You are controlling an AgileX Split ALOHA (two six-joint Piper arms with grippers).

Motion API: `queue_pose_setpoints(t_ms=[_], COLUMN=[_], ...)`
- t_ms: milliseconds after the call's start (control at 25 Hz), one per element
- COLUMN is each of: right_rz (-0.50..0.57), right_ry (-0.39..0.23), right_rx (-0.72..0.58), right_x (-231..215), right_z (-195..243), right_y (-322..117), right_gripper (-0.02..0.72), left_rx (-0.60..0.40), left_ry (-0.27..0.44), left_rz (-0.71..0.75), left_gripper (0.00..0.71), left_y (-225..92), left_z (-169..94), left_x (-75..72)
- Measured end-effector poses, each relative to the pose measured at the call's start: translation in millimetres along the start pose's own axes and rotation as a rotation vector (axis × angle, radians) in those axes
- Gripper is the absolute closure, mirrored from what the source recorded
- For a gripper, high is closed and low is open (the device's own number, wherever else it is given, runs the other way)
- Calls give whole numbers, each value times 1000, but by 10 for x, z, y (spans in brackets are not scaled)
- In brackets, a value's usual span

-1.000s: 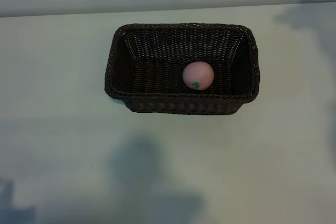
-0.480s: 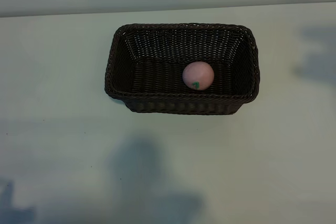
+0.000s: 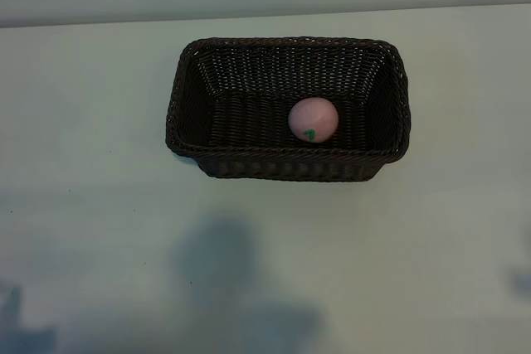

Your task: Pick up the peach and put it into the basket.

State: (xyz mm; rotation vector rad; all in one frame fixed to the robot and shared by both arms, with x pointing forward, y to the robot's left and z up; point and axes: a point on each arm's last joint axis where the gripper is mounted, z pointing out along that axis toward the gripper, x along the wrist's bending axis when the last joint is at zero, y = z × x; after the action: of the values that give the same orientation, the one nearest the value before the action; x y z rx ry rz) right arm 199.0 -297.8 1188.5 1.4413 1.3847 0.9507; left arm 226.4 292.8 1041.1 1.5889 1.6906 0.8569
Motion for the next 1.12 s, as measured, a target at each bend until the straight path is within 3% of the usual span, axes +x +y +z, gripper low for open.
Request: queue_pose_setpoints(t_ms=[160,320,1120], right_rz=[2,3,17], right_ry=[-2,2,53], right_rx=[-66,-55,187], right_x=[15,31,119], right_z=[-130,-99,743], right_y=[-354,-604,-1229], right_gripper=[108,108,108], left_rx=[0,0,0], left_ry=[0,0,0], left_rz=[0,0,-1], left_gripper=[260,260,260], left_y=[0,0,0], left_z=[0,0,0], left_x=[0,0,0])
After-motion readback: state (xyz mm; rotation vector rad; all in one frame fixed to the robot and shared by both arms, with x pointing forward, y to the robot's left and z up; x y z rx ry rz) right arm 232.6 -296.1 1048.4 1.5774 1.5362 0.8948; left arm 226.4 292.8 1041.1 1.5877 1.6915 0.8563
